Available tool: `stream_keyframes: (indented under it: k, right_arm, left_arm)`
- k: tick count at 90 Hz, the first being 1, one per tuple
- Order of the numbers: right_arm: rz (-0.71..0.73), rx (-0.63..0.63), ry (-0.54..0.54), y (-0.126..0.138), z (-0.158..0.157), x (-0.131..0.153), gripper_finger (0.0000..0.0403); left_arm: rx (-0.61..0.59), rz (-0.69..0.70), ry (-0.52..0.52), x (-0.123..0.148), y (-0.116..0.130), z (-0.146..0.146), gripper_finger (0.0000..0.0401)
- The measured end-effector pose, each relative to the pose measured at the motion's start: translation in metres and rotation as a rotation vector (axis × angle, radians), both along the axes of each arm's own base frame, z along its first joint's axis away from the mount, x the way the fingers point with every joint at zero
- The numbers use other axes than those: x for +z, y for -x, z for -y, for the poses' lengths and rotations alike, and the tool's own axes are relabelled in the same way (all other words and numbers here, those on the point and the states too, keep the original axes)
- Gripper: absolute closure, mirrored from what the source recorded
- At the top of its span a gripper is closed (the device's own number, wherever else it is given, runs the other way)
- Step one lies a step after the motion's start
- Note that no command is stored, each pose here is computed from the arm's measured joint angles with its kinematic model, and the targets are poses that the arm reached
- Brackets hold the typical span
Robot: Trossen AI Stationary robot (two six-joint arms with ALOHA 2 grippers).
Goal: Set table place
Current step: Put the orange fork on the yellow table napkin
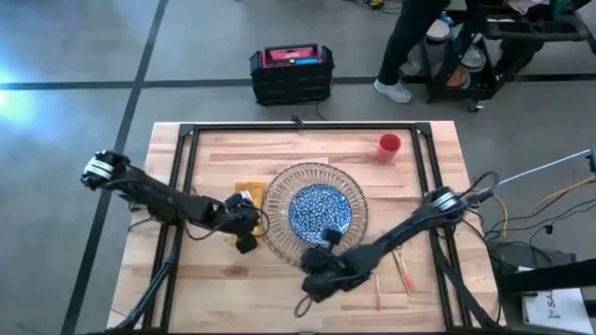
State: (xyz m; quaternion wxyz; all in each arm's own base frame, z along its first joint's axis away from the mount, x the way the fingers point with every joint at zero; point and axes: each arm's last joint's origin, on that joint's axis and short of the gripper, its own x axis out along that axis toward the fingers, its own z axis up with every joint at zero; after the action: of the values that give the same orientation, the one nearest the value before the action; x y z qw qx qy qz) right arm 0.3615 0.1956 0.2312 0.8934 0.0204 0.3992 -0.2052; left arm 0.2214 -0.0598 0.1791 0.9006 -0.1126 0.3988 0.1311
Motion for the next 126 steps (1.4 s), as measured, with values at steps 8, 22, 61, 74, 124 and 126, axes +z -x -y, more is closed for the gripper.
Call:
stream_keyframes:
  k: [8,22,61,74,124,126]
  right_arm:
    - [-0.03,-0.022,-0.001,0.018,0.005,0.018,0.0366]
    - [-0.203,-0.193,-0.017,0.073,0.013,0.043,0.0299]
    - [-0.351,-0.431,-0.196,0.136,-0.022,-0.036,0.0221]
    - [-0.399,-0.471,-0.307,0.147,-0.022,-0.067,0.0228]
    - [-0.35,-0.474,-0.458,0.147,-0.025,-0.091,0.0322]
    - [-0.353,-0.469,-0.454,0.146,-0.025,-0.09,0.0345]
  left_arm:
    - [-0.017,0.095,-0.013,0.026,0.0,0.001,0.038]
    - [-0.031,0.254,-0.043,0.073,0.006,0.002,0.038]
    - [-0.152,0.428,-0.071,0.127,0.019,0.017,0.038]
    - [-0.149,0.39,-0.091,0.12,0.016,0.018,0.038]
    - [-0.131,0.382,-0.14,0.118,0.014,0.018,0.038]
    - [-0.13,0.382,-0.139,0.118,0.014,0.018,0.038]
